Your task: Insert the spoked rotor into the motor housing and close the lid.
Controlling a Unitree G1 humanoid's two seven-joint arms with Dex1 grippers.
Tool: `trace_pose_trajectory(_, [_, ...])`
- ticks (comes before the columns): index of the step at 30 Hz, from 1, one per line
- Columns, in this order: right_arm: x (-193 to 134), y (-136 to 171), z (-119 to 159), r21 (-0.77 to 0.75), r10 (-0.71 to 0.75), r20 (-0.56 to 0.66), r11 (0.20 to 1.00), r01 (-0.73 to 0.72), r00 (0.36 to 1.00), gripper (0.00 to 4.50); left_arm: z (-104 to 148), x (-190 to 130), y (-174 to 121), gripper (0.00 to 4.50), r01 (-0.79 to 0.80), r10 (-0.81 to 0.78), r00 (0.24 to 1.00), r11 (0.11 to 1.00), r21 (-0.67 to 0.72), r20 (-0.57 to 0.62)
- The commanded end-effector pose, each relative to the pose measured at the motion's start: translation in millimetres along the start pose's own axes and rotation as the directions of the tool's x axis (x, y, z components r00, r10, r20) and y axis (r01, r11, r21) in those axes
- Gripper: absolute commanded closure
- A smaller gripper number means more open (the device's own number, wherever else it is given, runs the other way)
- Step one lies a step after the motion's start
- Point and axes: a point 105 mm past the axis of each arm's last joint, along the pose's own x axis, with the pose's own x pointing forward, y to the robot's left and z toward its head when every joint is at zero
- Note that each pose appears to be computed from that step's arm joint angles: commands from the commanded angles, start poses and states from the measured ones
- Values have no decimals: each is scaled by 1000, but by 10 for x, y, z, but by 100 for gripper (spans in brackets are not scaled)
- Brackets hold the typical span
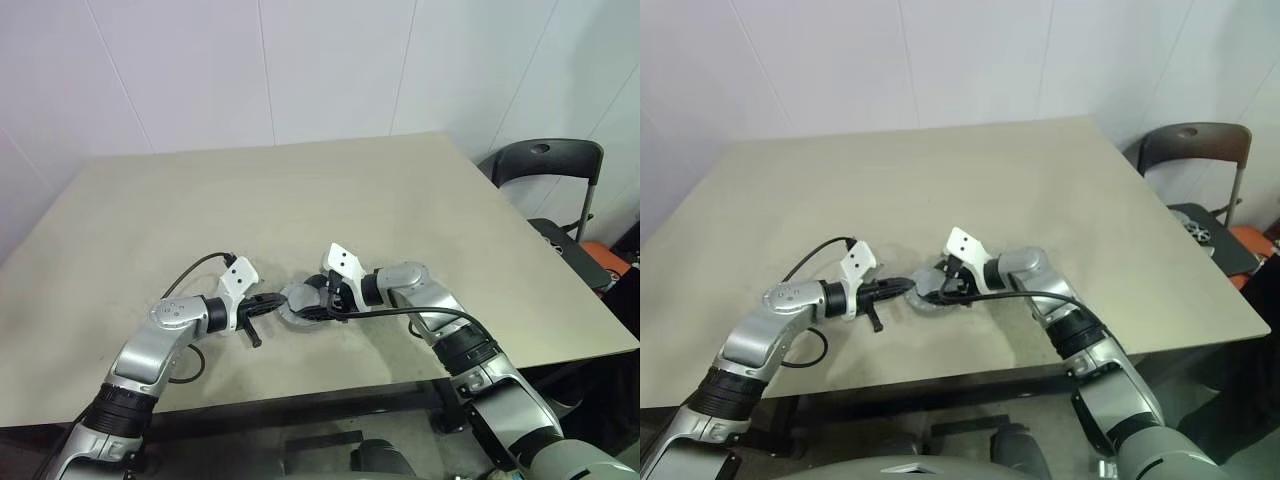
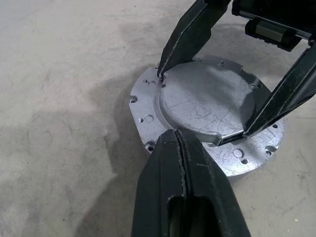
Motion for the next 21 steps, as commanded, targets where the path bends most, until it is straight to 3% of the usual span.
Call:
trace_pose_trajectory(1, [-10, 15, -41, 3, 0, -19, 1000, 0, 1000, 43, -16, 8, -24, 450, 12, -12, 1000, 1000, 14, -22])
trace_pose_trajectory(3, [-19, 18, -6, 12, 6, -3, 1000, -6, 1000, 3, -23, 11, -36, 450, 16, -16, 1000, 1000, 12, -23])
trace_pose_trajectory(8, [-55, -13, 63, 43, -4, 37, 999, 2, 999, 3, -25, 28, -62, 450, 24, -24, 1000, 1000, 5, -19])
trace_pose_trajectory(16, [-327, -161, 415, 179, -50, 197, 984, 14, 979, 3, -32, 31, -68, 450, 30, -30, 999, 1000, 3, -20])
trace_pose_trajectory(21, [-565, -177, 211, 372, -61, 144, 928, 3, 988, 3, -32, 35, -82, 450, 38, -38, 999, 999, -1, -14])
